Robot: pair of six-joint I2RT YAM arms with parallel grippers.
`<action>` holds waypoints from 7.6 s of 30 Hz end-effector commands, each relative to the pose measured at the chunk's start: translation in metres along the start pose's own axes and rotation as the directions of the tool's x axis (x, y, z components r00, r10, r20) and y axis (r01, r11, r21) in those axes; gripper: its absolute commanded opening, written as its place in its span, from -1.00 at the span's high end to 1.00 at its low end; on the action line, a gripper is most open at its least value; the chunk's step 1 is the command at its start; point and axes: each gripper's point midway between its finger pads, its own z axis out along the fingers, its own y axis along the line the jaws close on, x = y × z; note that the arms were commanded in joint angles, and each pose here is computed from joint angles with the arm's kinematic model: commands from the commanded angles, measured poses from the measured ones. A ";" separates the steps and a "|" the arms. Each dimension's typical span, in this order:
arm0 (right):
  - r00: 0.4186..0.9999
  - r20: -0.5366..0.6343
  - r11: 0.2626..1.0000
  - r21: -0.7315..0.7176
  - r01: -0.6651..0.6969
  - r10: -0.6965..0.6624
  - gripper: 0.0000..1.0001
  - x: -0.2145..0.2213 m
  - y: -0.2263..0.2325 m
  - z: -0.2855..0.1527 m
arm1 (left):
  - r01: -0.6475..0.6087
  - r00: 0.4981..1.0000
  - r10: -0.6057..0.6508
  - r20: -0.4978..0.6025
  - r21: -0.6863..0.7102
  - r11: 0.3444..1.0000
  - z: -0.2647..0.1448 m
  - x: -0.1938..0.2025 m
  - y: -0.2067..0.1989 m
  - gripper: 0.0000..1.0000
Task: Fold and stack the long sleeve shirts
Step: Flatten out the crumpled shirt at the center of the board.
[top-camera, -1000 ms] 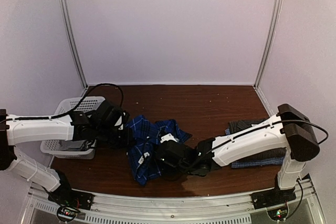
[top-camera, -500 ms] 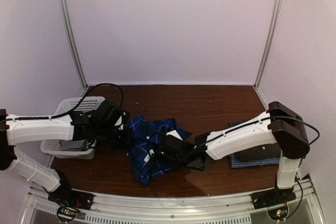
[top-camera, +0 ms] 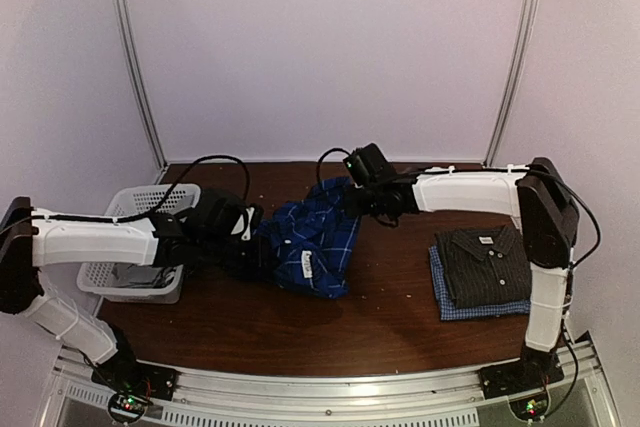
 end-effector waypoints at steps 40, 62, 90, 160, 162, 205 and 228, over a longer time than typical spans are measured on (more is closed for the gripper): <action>0.993 -0.113 0.971 -0.230 -0.067 0.042 -0.61 0.045 -0.002 -0.040 | -0.157 0.985 0.159 0.061 -0.042 0.987 0.032 -0.047 -0.029 -0.12; 0.982 -0.177 0.986 -0.138 -0.092 0.067 -0.48 0.097 -0.028 -0.019 | -0.101 0.994 0.098 -0.047 -0.063 0.993 0.070 -0.057 0.036 -0.23; 0.984 -0.179 0.923 -0.381 -0.063 -0.006 1.00 0.123 0.034 -0.153 | -0.184 0.957 0.221 -0.187 0.196 0.963 -0.039 0.047 -0.030 1.00; 0.976 -0.216 0.940 -0.335 -0.070 -0.004 -0.50 0.191 0.038 -0.201 | -0.327 0.928 0.328 -0.178 0.035 0.944 -0.025 0.051 -0.035 -0.02; 0.983 -0.177 0.939 -0.328 -0.101 0.044 -0.50 0.172 0.036 -0.191 | -0.336 0.929 0.331 -0.165 0.000 0.942 -0.010 0.032 -0.031 -0.04; 0.980 -0.100 0.949 -0.248 -0.194 0.174 -0.50 0.133 0.004 -0.114 | -0.410 0.912 0.384 -0.145 -0.319 0.854 0.105 -0.014 -0.038 0.99; 0.977 -0.205 0.986 -0.139 -0.093 0.063 -0.47 0.161 0.037 -0.046 | -0.347 0.938 0.339 -0.079 -0.269 0.898 0.072 -0.015 -0.041 1.00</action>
